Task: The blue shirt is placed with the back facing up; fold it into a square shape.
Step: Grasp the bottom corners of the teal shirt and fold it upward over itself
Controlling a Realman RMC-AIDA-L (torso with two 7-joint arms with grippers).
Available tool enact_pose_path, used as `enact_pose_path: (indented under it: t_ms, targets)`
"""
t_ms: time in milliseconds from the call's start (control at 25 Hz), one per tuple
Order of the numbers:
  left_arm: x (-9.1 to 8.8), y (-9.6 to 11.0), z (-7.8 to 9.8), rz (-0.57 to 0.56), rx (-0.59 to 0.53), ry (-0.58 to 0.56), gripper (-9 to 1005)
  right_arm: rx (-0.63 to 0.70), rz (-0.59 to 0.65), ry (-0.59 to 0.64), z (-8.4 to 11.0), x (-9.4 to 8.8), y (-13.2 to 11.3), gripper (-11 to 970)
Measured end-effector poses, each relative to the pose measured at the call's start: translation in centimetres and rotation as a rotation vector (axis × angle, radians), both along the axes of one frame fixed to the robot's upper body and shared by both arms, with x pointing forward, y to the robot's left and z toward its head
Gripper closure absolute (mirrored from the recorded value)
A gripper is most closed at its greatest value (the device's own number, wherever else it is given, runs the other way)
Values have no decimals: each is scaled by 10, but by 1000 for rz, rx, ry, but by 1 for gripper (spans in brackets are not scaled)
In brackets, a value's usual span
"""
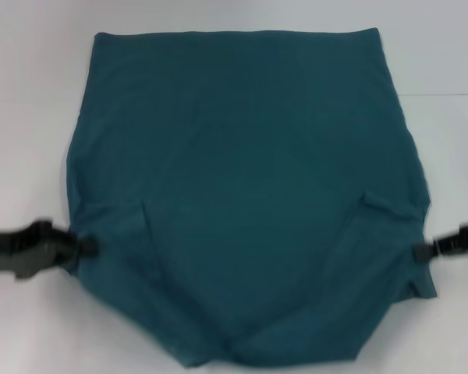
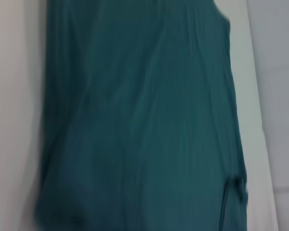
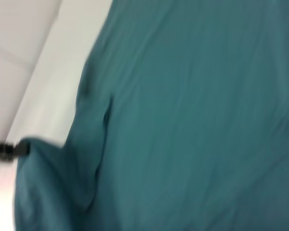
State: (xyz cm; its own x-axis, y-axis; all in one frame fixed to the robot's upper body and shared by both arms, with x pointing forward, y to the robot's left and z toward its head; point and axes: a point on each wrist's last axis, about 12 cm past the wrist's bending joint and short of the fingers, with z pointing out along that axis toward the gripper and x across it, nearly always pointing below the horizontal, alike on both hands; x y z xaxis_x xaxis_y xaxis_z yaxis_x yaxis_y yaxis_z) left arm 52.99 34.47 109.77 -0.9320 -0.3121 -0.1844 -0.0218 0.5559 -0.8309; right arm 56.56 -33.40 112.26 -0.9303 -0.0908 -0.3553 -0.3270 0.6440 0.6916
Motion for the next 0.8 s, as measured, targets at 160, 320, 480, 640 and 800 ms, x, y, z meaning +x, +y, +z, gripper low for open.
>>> enact_pose_path:
  t_ms: [160,320,480,640,800]
  targets:
    - [36,-8,9,102,38,-32,978,-4,-130,-80,5,21,-1,894]
    - [66,-22,14,160,72,-72,978,-35,-259,-158,9,43,-2,894]
    - [92,-39,15,225,101,-119,978,-83,-329,-227,7,63,10,893]
    - [108,-53,11,298,145,-157,975,-142,-370,-285,3,78,25,893]
    - [117,-59,9,338,205,-189,968,-197,-395,-344,5,92,40,893]
